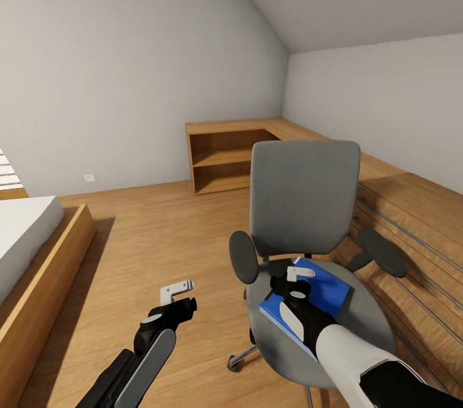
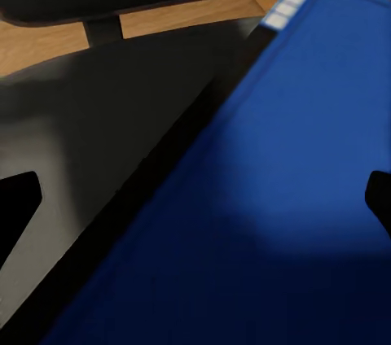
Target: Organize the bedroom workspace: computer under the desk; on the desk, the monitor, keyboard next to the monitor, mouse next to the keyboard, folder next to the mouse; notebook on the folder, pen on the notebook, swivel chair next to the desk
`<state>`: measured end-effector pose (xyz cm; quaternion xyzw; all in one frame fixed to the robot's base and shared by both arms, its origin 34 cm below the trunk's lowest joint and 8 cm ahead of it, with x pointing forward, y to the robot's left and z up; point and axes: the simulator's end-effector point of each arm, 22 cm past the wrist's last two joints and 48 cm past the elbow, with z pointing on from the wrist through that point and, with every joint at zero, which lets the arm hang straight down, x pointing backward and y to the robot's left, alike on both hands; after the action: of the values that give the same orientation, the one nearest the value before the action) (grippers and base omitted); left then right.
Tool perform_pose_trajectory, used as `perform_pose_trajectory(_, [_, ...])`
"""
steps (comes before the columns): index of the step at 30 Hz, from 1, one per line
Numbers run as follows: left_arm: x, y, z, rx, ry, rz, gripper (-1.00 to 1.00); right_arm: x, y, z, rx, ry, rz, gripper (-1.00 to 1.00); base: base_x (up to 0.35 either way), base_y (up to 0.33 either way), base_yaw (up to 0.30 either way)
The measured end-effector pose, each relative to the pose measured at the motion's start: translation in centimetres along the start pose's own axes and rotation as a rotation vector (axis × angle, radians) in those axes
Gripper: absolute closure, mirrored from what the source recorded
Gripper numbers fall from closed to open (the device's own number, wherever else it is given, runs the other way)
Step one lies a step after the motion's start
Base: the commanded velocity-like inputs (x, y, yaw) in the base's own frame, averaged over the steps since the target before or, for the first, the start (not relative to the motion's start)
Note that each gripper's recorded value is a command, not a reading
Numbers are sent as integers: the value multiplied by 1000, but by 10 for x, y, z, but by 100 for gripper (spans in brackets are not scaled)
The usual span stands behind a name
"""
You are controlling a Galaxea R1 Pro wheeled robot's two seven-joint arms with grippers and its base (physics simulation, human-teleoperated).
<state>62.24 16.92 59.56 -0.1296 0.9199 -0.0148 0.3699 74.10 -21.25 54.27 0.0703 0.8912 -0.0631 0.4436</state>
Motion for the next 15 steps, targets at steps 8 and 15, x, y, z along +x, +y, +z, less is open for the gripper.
perform_pose_trajectory(8, [7, 4, 4, -10, 15, 5, -100, 0, 0, 0, -1, 0, 0, -100, 0, 0, 0])
perform_pose_trajectory(15, [12, 9, 8, -23, 27, 9, -100, -1, 1, 0, -3, -1, 2, -100, -108, -24, 0])
